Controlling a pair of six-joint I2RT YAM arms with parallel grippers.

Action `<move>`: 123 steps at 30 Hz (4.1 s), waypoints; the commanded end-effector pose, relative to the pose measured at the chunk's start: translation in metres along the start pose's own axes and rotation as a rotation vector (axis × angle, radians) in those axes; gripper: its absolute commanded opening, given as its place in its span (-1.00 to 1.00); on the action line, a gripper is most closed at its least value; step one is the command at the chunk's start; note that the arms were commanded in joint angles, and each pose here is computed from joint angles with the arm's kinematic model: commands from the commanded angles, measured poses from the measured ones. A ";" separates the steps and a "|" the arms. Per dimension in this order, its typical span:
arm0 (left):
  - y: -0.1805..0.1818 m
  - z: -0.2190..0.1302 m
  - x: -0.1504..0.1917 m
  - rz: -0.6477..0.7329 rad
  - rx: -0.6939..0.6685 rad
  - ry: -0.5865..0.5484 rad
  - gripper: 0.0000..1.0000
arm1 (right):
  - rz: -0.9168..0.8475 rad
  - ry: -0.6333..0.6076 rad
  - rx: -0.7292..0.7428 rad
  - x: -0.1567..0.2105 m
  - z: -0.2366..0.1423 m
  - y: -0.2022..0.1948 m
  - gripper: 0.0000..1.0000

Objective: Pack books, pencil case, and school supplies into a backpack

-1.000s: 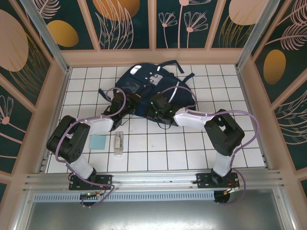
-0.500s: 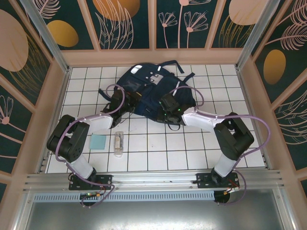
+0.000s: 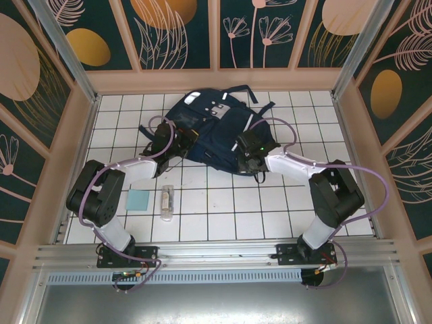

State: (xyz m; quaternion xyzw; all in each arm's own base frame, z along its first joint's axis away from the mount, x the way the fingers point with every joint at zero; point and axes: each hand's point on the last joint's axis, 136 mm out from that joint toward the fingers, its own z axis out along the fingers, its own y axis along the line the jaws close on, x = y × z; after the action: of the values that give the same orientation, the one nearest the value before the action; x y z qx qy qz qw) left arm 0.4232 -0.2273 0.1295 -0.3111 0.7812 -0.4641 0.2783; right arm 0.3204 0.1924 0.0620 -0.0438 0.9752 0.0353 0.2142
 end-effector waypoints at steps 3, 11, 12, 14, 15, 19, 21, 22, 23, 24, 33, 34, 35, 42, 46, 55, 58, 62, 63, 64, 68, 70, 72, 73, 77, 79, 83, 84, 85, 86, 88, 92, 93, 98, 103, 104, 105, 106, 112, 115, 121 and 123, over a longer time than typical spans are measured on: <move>-0.038 -0.006 -0.034 0.105 0.108 -0.050 -1.00 | -0.094 0.047 0.278 0.003 -0.006 -0.069 -1.00; -0.021 0.016 -0.054 0.195 0.058 -0.019 -1.00 | -0.273 0.068 0.070 0.006 0.008 -0.019 -1.00; -0.020 0.021 -0.056 0.211 0.059 -0.009 -1.00 | -0.309 0.076 0.027 0.011 0.010 -0.006 -1.00; -0.021 0.032 -0.062 0.241 0.049 0.003 -0.94 | -0.367 0.081 -0.040 0.018 0.014 0.018 -1.00; -0.021 0.039 -0.062 0.261 0.042 0.020 -0.90 | -0.392 0.086 -0.070 0.021 0.016 0.030 -1.00; -0.030 0.062 -0.072 0.311 0.027 0.036 -0.48 | -0.459 0.083 -0.181 0.025 0.020 0.076 -1.00; -0.032 0.071 -0.076 0.316 0.017 0.048 -0.07 | -0.475 0.068 -0.244 0.022 0.019 0.100 -1.00; -0.032 0.074 -0.079 0.313 0.011 0.052 0.08 | -0.483 0.052 -0.266 0.018 0.019 0.111 -1.00; -0.031 0.075 -0.079 0.311 0.006 0.057 0.22 | -0.487 0.040 -0.280 0.015 0.019 0.119 -1.00; -0.032 0.074 -0.080 0.309 0.002 0.056 0.39 | -0.489 0.020 -0.294 0.008 0.018 0.128 -1.00; -0.012 0.020 -0.071 0.287 -0.105 0.015 0.76 | -0.414 -0.133 -0.472 -0.044 -0.001 0.188 -1.00; -0.007 0.012 -0.067 0.273 -0.111 0.015 0.76 | -0.410 -0.138 -0.483 -0.047 -0.002 0.191 -1.00; -0.004 0.004 -0.063 0.259 -0.112 0.012 0.76 | -0.405 -0.137 -0.487 -0.048 -0.002 0.193 -1.00; 0.020 -0.017 -0.017 0.065 -0.016 0.080 0.62 | -0.321 -0.053 -0.511 -0.039 0.006 0.189 -1.00; 0.017 -0.006 -0.001 0.048 0.010 0.103 0.53 | -0.264 -0.015 -0.561 -0.030 0.003 0.192 -1.00; 0.028 0.021 0.008 0.036 0.009 0.118 -0.50 | -0.191 0.060 -0.626 -0.011 -0.002 0.194 -1.00; 0.028 0.019 0.005 0.064 0.000 0.096 -1.00 | -0.179 0.102 -0.582 0.001 0.002 0.179 -1.00; 0.025 0.014 0.001 0.093 -0.010 0.075 -1.00 | -0.150 0.162 -0.519 0.016 0.006 0.154 -1.00; 0.024 0.013 0.001 0.094 -0.007 0.073 -1.00 | -0.143 0.175 -0.505 0.019 0.006 0.147 -1.00; 0.023 0.012 0.001 0.096 -0.004 0.073 -1.00 | -0.136 0.184 -0.491 0.021 0.006 0.140 -1.00; 0.018 0.010 0.001 0.098 0.009 0.076 -1.00 | -0.109 0.207 -0.431 0.025 0.007 0.115 -1.00; 0.016 0.008 0.002 0.105 0.014 0.079 -1.00 | -0.098 0.201 -0.396 0.022 0.006 0.101 -1.00; 0.014 0.006 0.003 0.114 0.016 0.085 -1.00 | -0.088 0.192 -0.361 0.019 0.006 0.088 -1.00; 0.012 0.005 0.004 0.120 0.019 0.088 -1.00 | -0.087 0.186 -0.347 0.016 0.006 0.083 -1.00; 0.011 0.001 0.008 0.125 0.028 0.110 -1.00 | -0.116 0.154 -0.274 0.005 0.005 0.067 -1.00; 0.010 0.000 0.011 0.126 0.032 0.122 -1.00 | -0.136 0.141 -0.272 0.000 0.004 0.068 -1.00; 0.004 -0.007 0.012 0.141 0.043 0.124 -1.00 | -0.186 0.105 -0.176 -0.009 0.009 0.054 -1.00; 0.004 -0.008 0.013 0.144 0.044 0.131 -1.00 | -0.199 0.101 -0.138 -0.010 0.011 0.046 -1.00; 0.005 -0.008 0.014 0.146 0.042 0.134 -1.00 | -0.214 0.092 -0.086 -0.013 0.012 0.038 -1.00; 0.004 -0.009 0.013 0.151 0.040 0.136 -1.00 | -0.235 0.082 -0.041 -0.015 0.012 0.031 -1.00; 0.004 -0.010 0.014 0.163 0.034 0.145 -1.00 | -0.269 0.066 0.031 -0.019 0.012 0.017 -1.00; 0.005 -0.009 0.016 0.175 0.036 0.183 -1.00 | -0.326 0.049 0.097 -0.021 0.013 0.000 -1.00; 0.006 -0.009 0.017 0.185 0.029 0.192 -1.00 | -0.348 0.045 0.119 -0.021 0.014 -0.005 -1.00; 0.014 -0.011 0.013 0.240 -0.025 0.223 -1.00 | -0.427 0.021 0.173 -0.028 0.021 -0.029 -1.00; 0.024 -0.026 -0.004 0.286 -0.084 0.200 -1.00 | -0.407 -0.017 0.161 -0.047 0.026 -0.058 -1.00; 0.026 -0.028 -0.008 0.288 -0.097 0.192 -1.00 | -0.398 -0.020 0.149 -0.050 0.025 -0.060 -1.00; 0.030 -0.030 -0.011 0.292 -0.109 0.183 -1.00 | -0.387 -0.025 0.135 -0.054 0.024 -0.062 -1.00; 0.033 -0.031 -0.014 0.294 -0.119 0.175 -1.00 | -0.381 -0.033 0.115 -0.056 0.022 -0.061 -1.00; 0.038 -0.029 -0.023 0.304 -0.144 0.161 -1.00 | -0.395 -0.060 0.062 -0.063 0.019 -0.054 -1.00; 0.033 -0.030 -0.026 0.315 -0.141 0.159 -1.00 | -0.373 -0.064 0.014 -0.066 0.018 -0.043 -1.00; 0.024 -0.041 -0.030 0.326 -0.163 0.142 0.19 | -0.229 -0.122 -0.109 -0.073 -0.011 -0.006 -1.00; 0.017 -0.048 -0.031 0.325 -0.157 0.124 0.32 | -0.163 -0.110 -0.183 -0.071 -0.022 0.011 -0.76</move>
State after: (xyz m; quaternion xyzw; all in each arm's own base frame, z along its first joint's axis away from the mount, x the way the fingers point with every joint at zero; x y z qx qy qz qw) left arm 0.4014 -0.1776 0.1094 -0.1791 0.8775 -0.3726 0.2431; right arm 0.3797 0.1793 0.0708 -0.1869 0.9509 0.0322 0.2444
